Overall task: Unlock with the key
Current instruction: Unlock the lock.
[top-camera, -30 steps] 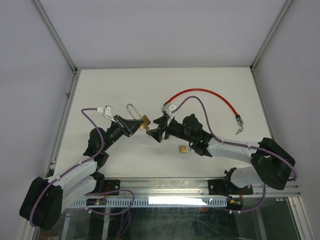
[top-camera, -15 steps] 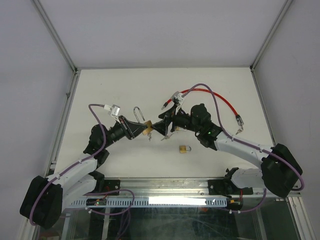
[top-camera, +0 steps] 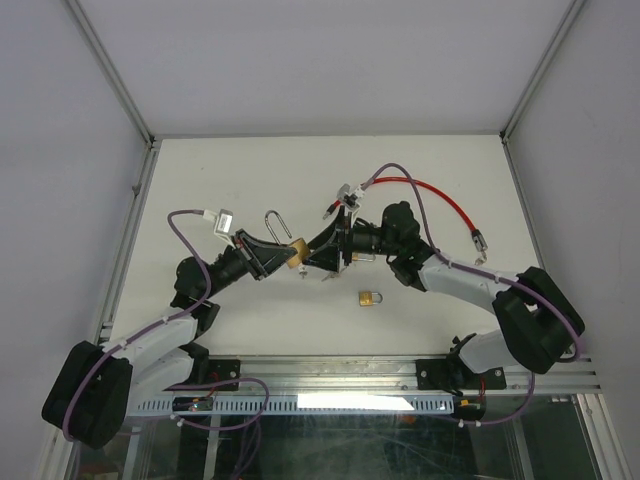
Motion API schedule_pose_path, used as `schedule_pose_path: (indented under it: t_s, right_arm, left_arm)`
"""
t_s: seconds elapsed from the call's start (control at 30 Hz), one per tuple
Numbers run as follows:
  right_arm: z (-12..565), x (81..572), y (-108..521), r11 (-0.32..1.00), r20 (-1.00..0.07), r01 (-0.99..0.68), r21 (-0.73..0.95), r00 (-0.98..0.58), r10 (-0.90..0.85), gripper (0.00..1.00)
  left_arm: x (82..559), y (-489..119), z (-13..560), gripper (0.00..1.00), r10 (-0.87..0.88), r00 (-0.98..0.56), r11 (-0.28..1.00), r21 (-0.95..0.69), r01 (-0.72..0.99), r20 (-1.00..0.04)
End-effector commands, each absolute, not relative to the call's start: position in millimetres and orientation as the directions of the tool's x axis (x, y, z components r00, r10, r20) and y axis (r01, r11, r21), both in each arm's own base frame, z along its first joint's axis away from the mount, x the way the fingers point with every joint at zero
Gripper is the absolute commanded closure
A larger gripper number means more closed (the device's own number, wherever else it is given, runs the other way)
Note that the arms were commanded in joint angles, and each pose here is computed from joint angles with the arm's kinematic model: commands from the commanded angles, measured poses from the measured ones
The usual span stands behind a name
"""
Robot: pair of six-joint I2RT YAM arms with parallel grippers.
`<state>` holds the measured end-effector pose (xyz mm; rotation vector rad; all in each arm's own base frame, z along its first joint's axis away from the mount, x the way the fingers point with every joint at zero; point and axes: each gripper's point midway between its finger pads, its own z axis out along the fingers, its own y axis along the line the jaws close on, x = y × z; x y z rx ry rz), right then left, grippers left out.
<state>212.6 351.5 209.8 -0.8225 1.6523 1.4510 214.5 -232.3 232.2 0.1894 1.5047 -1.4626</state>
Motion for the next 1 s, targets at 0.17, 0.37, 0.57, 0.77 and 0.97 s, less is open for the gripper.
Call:
schedule_pose_path:
  t_s: [0.17, 0.37, 0.57, 0.77, 0.97]
  right_arm:
    - [242.1, 190.0, 358.2, -0.066, -0.894, -0.895, 0.442, -0.445, 0.048, 0.45]
    - [247.9, 189.8, 363.7, -0.114, -0.888, -0.888, 0.446, -0.455, 0.068, 0.55]
    - [255.2, 189.1, 367.4, -0.161, -0.881, -0.879, 0.448, -0.465, 0.086, 0.58]
    - [259.6, 188.0, 369.2, -0.19, -0.876, -0.872, 0.45, -0.473, 0.097, 0.74]
    - [258.6, 191.6, 365.0, -0.159, -0.873, -0.876, 0.455, -0.474, 0.113, 1.0]
  left_arm:
    - [197.0, -231.4, 282.8, 1.0, -0.583, -0.423, 0.111, -0.584, 0.804, -0.693]
    - [196.7, -233.5, 282.4, 1.0, -0.575, -0.433, 0.098, -0.583, 0.806, -0.694]
    - [198.0, -235.0, 280.2, 1.0, -0.571, -0.44, 0.095, -0.588, 0.803, -0.693]
    - [198.3, -236.4, 278.1, 1.0, -0.567, -0.449, 0.087, -0.592, 0.801, -0.691]
    - [206.4, -231.9, 274.4, 0.66, -0.581, -0.436, 0.146, -0.615, 0.775, -0.688]
